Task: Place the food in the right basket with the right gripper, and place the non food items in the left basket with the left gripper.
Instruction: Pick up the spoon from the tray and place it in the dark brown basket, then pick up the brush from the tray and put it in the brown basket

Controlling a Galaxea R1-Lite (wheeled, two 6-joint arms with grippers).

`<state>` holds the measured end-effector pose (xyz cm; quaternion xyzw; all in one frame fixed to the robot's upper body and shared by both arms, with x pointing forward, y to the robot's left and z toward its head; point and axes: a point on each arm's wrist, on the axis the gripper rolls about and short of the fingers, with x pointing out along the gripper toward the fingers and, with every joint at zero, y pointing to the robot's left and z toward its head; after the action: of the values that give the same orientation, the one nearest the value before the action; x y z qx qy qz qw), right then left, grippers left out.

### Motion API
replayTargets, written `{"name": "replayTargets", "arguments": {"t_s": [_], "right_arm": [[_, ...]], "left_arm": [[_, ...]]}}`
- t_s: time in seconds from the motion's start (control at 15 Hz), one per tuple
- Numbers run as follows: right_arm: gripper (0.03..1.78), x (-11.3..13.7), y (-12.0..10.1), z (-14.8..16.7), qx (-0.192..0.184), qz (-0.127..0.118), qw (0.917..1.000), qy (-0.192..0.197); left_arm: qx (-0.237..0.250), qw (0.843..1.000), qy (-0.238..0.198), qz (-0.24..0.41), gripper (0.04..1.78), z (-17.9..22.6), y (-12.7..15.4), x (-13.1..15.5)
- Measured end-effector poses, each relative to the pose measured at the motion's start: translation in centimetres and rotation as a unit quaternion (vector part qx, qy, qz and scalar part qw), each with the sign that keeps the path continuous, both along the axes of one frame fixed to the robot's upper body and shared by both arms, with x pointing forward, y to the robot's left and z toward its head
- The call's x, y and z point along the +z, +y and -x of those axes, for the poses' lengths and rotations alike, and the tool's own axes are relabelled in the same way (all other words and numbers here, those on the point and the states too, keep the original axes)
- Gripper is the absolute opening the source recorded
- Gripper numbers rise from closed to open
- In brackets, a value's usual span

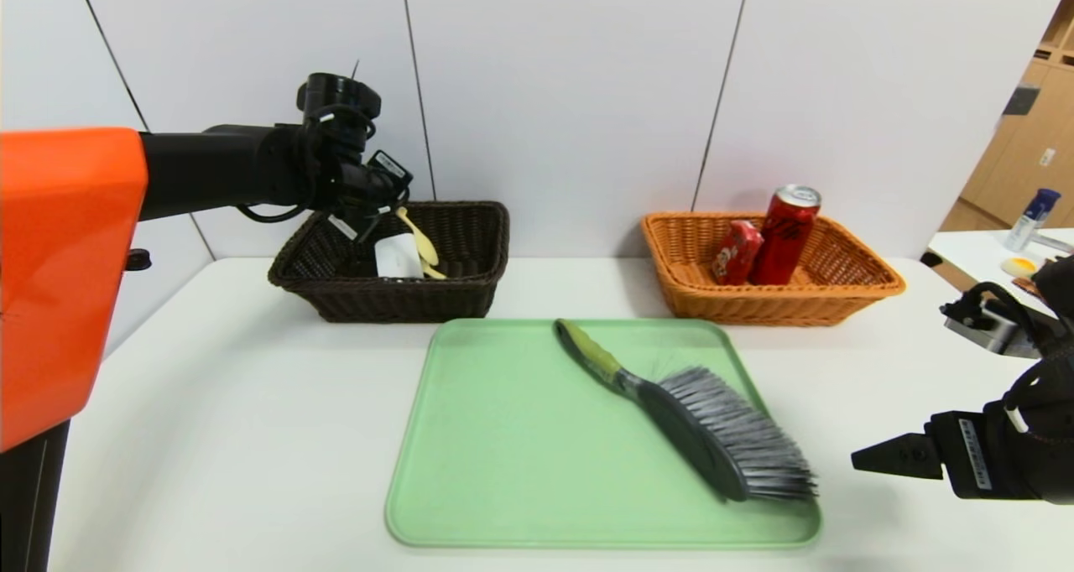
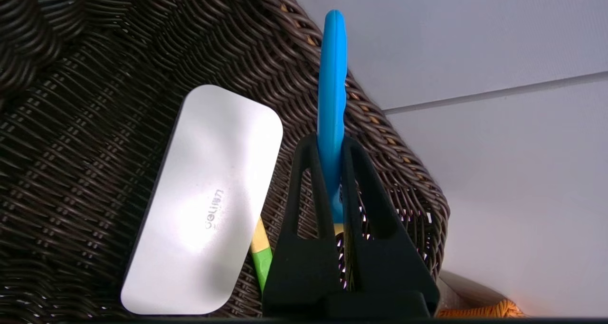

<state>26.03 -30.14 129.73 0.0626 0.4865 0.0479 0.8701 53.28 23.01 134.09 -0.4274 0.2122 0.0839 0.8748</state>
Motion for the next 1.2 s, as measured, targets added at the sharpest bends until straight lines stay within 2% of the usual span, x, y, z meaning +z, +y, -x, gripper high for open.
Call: {"name": "replayTargets", "arguments": {"t_s": [0.27, 0.4, 0.6, 0.73, 0.87, 1.0, 1.07, 1.2], "right_arm": [[1.71, -0.1, 0.0, 0.1, 0.000, 0.000, 1.0000, 0.002], [1.71, -0.1, 0.0, 0.1, 0.001, 0.000, 1.0000, 0.002], [1.71, -0.2, 0.0, 0.2, 0.001, 0.000, 1.0000, 0.003], [1.71, -0.2, 0.0, 0.2, 0.001, 0.000, 1.0000, 0.003], [1.71, -0.2, 0.0, 0.2, 0.001, 0.000, 1.0000, 0.004], [1.71, -0.2, 0.0, 0.2, 0.001, 0.000, 1.0000, 0.004], [1.71, -0.2, 0.0, 0.2, 0.002, 0.000, 1.0000, 0.004], [1.71, -0.2, 0.1, 0.2, 0.003, 0.000, 1.0000, 0.003]], "left_arm": [[-0.020, 0.998, 0.053, -0.009, 0.11, 1.1, 0.2, -0.2], [-0.033, 0.998, 0.053, -0.002, 0.11, 1.5, 0.2, 0.4], [-0.034, 0.998, 0.043, -0.002, 0.61, 1.6, 0.2, 0.7], [-0.032, 0.999, 0.040, -0.002, 0.86, 1.5, 0.2, 0.8], [-0.031, 0.999, 0.028, 0.000, 1.06, 1.4, 0.2, 1.0], [-0.031, 0.999, -0.015, 0.006, 1.19, 1.6, 0.1, 2.4], [-0.038, 0.998, -0.040, 0.004, 1.26, 2.1, -0.3, 3.5], [-0.077, 0.996, -0.041, -0.030, 1.36, 4.1, -1.9, 5.1]]}}
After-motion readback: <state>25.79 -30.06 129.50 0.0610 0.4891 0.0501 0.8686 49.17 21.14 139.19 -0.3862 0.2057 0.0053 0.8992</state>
